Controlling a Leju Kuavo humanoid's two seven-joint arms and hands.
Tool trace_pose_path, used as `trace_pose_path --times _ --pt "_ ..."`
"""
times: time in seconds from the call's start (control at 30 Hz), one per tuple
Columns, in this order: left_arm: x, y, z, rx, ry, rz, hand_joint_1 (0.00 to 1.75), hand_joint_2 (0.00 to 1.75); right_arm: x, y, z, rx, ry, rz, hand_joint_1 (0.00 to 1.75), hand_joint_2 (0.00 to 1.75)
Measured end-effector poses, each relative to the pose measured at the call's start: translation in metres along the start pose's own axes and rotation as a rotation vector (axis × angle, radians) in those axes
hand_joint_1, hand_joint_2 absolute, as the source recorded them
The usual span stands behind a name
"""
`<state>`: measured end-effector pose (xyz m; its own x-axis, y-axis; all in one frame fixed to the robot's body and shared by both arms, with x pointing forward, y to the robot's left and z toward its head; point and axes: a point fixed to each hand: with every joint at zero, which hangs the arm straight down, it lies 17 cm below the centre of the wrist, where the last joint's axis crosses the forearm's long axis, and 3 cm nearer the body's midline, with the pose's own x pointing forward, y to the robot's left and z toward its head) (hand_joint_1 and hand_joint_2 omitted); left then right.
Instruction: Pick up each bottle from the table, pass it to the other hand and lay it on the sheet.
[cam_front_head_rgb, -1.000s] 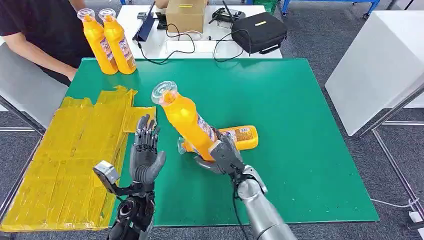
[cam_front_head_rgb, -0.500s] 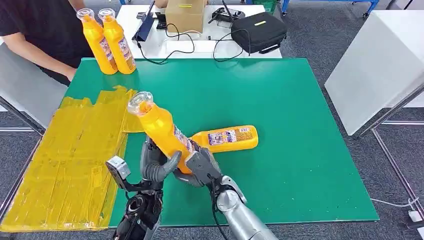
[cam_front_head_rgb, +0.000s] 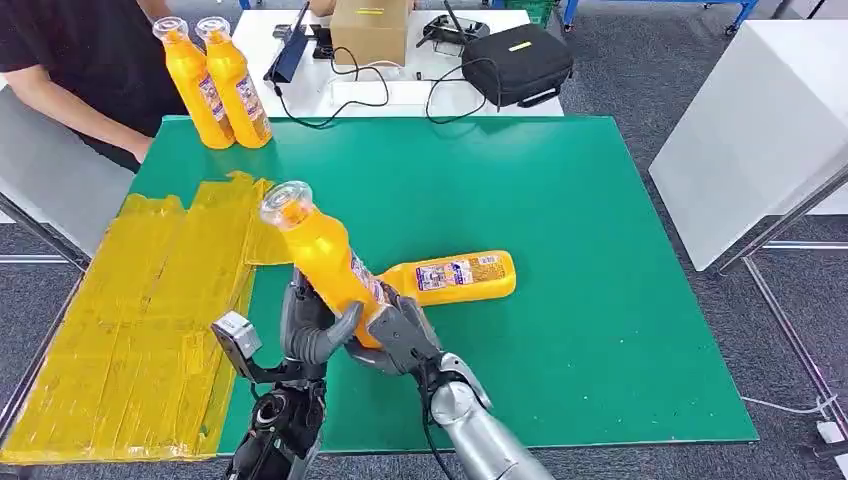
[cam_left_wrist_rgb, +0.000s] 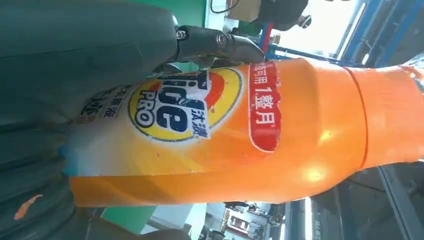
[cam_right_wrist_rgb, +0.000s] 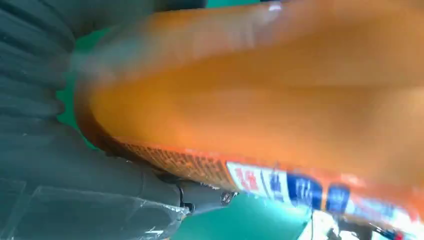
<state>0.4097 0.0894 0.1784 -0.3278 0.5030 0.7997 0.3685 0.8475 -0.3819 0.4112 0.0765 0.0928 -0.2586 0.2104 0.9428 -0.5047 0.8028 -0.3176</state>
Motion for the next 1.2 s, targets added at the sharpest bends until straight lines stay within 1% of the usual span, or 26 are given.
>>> trace_pose_path --times 0.17,0.2,0.3,0.43,0.5,0.6,0.67,0.77,0.93,0.97,1.0,1.03,1.07,1.13,1.2 --pt "-0.002 0.004 0.000 0.016 0.009 -0.013 0.00 1.75 -0.004 0.014 0.001 0.005 0.041 0.089 1.75 1.75" --pt "-0.002 0.006 0.001 0.024 0.009 -0.017 1.75 1.75 -0.006 0.018 0.002 0.017 0.053 0.111 1.75 1.75" --pt "-0.003 0.013 0.003 0.044 0.013 -0.019 1.75 1.75 -0.012 0.031 0.005 0.058 0.085 0.183 1.75 1.75" --pt "-0.007 0.020 0.006 0.063 0.024 -0.026 1.75 1.75 -0.015 0.035 0.004 0.085 0.085 0.266 1.75 1.75" --pt "-0.011 0.022 0.007 0.070 0.038 -0.065 1.75 1.75 -0.018 0.035 0.004 0.095 0.085 0.289 1.75 1.75" --pt "-0.023 0.026 0.008 0.069 0.077 -0.178 1.75 1.75 -0.027 0.036 0.009 0.114 0.093 0.331 1.75 1.75" --pt "-0.032 0.028 0.008 0.051 0.117 -0.250 1.75 1.75 -0.034 0.035 0.011 0.123 0.105 0.355 1.75 1.75" --pt "-0.041 0.029 0.011 0.025 0.158 -0.303 1.75 1.75 -0.041 0.035 0.015 0.135 0.121 0.375 1.75 1.75" --pt "-0.048 0.031 0.016 0.009 0.184 -0.315 1.75 1.75 -0.047 0.037 0.019 0.144 0.135 0.381 1.75 1.75" --pt "-0.049 0.031 0.016 0.009 0.187 -0.315 1.75 1.75 -0.048 0.037 0.019 0.145 0.137 0.382 1.71 1.75" --pt "-0.049 0.031 0.017 0.005 0.189 -0.313 1.75 1.75 -0.049 0.038 0.020 0.146 0.139 0.382 0.23 1.75" --pt "-0.050 0.031 0.017 0.003 0.191 -0.311 1.75 1.75 -0.050 0.038 0.020 0.147 0.140 0.383 0.00 1.75" --pt "-0.050 0.031 0.018 0.000 0.192 -0.309 1.75 1.75 -0.050 0.037 0.020 0.146 0.138 0.388 0.00 0.00" --pt "-0.049 0.031 0.016 -0.006 0.186 -0.308 1.75 1.75 -0.048 0.036 0.020 0.131 0.120 0.414 0.00 0.00" --pt "-0.045 0.032 0.014 -0.002 0.169 -0.318 1.75 1.75 -0.041 0.038 0.020 0.134 0.070 0.431 0.00 0.00"
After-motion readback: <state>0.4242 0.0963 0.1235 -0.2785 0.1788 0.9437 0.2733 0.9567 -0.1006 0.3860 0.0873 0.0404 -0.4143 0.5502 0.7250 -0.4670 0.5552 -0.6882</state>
